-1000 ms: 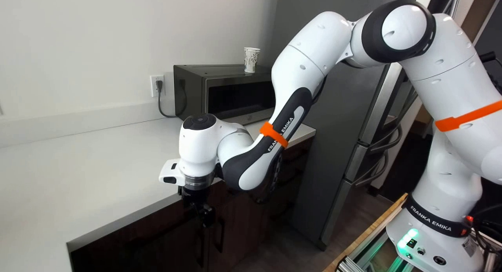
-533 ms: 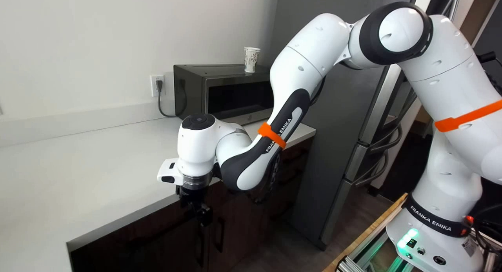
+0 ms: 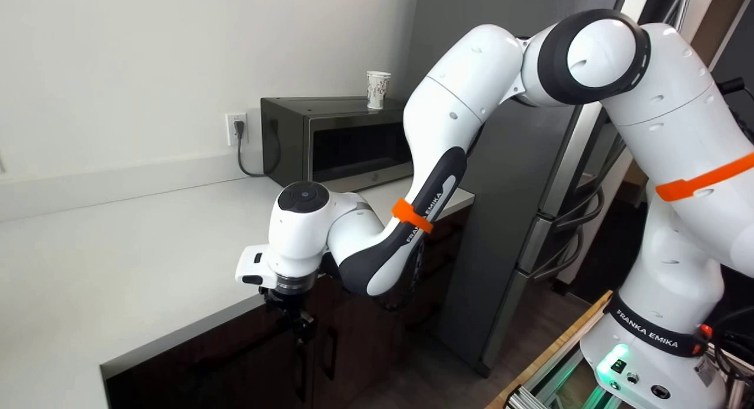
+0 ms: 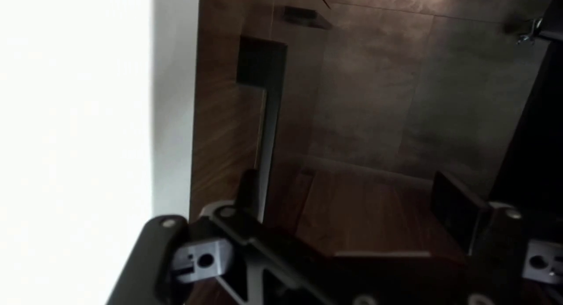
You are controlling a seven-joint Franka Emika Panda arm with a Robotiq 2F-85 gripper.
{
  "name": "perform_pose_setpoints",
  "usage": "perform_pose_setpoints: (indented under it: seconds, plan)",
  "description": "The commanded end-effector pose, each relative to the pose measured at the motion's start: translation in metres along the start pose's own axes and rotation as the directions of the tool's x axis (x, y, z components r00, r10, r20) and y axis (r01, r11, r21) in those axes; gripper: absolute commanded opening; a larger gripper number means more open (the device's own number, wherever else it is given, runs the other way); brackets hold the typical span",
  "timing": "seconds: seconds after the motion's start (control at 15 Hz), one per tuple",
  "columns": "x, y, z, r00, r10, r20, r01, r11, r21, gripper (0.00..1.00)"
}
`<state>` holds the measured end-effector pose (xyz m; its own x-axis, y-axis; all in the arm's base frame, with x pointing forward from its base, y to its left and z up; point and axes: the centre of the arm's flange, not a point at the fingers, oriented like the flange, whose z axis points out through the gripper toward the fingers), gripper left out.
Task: Completely open the drawer to the left
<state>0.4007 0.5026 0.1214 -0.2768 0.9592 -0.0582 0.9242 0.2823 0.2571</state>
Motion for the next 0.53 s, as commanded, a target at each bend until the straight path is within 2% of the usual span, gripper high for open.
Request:
perform_pose_setpoints:
  seconds: [0.0,0.2,0.47]
  plan:
    - [0.006,-0.022,0.008,1.000,0.025,-0.008,-0.025,0.997,-0.074,1.00]
    - [0.006,-0.030,0.014,0.999,0.042,0.004,-0.041,0.991,-0.125,1.00]
    - [0.001,-0.041,0.032,0.998,0.054,0.019,-0.050,0.988,-0.143,1.00]
